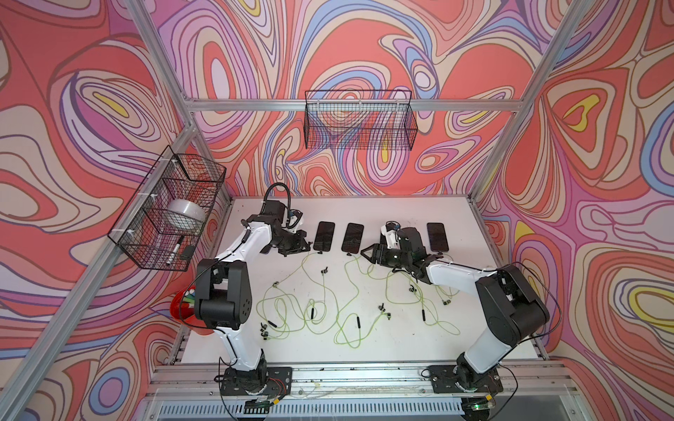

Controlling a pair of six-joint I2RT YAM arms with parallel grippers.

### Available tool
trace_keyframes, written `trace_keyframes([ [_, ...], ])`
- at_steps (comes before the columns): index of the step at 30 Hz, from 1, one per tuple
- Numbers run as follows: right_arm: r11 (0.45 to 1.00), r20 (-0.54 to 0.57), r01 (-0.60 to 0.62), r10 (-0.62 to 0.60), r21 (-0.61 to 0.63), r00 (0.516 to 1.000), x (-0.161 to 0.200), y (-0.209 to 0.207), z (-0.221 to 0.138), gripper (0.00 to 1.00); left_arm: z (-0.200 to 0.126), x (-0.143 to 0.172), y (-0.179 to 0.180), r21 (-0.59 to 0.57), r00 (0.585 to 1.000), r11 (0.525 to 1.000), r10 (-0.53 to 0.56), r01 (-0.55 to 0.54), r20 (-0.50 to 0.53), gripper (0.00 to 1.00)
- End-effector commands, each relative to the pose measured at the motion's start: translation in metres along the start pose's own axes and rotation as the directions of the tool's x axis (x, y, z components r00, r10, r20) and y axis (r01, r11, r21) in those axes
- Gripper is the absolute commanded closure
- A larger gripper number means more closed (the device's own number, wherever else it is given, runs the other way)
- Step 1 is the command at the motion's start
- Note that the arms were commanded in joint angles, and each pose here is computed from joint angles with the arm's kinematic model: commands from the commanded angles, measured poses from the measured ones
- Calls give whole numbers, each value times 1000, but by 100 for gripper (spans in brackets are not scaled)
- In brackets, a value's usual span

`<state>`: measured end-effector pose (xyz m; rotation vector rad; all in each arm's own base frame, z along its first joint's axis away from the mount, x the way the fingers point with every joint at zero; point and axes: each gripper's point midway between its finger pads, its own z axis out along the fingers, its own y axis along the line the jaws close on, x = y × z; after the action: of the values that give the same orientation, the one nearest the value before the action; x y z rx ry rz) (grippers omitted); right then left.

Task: Plug wired earphones into phones
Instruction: Pick up the wired earphone from the center of the board.

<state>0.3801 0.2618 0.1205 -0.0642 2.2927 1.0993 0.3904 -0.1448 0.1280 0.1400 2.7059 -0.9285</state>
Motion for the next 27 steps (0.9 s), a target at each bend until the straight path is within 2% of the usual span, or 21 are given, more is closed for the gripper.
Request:
trace_keyframes([
  [1, 993, 23, 15, -12, -115, 1000, -17, 29, -2, 39, -4, -9, -55, 248, 995, 964, 85, -97, 56, 100],
  [3, 993, 35, 23, -19, -114, 999, -20, 32, -7, 49, -3, -10, -66, 272, 990, 953, 120, -135, 68, 100],
  [5, 995, 48, 33, -29, -92, 998, -26, 34, -12, 64, 2, -8, -64, 199, 985, 965, 159, -169, 67, 100],
  [7, 997, 53, 43, -39, -67, 998, -30, 36, -16, 72, 7, -6, -67, 166, 976, 963, 203, -213, 73, 100],
  [13, 992, 61, 69, -63, -103, 996, -39, 62, -12, 87, 22, 3, -97, 297, 959, 912, 260, -281, 111, 100],
  [14, 991, 62, 64, -57, -117, 996, -39, 64, -12, 89, 24, 4, -97, 285, 958, 915, 264, -286, 111, 100],
  [17, 992, 74, 72, -64, -108, 995, -45, 71, -16, 90, 27, 4, -86, 180, 949, 933, 297, -311, 102, 100],
  [20, 990, 37, 135, -134, -32, 990, -41, 81, -8, 82, 25, 0, -85, 125, 936, 931, 327, -343, 132, 100],
  [23, 985, -1, 170, -171, -33, 985, -32, 94, 5, 71, 21, -1, -89, 106, 923, 925, 346, -366, 166, 100],
  [27, 987, 14, 151, -150, -60, 989, -35, 98, 16, 67, 17, 1, -97, 108, 913, 916, 363, -387, 187, 100],
])
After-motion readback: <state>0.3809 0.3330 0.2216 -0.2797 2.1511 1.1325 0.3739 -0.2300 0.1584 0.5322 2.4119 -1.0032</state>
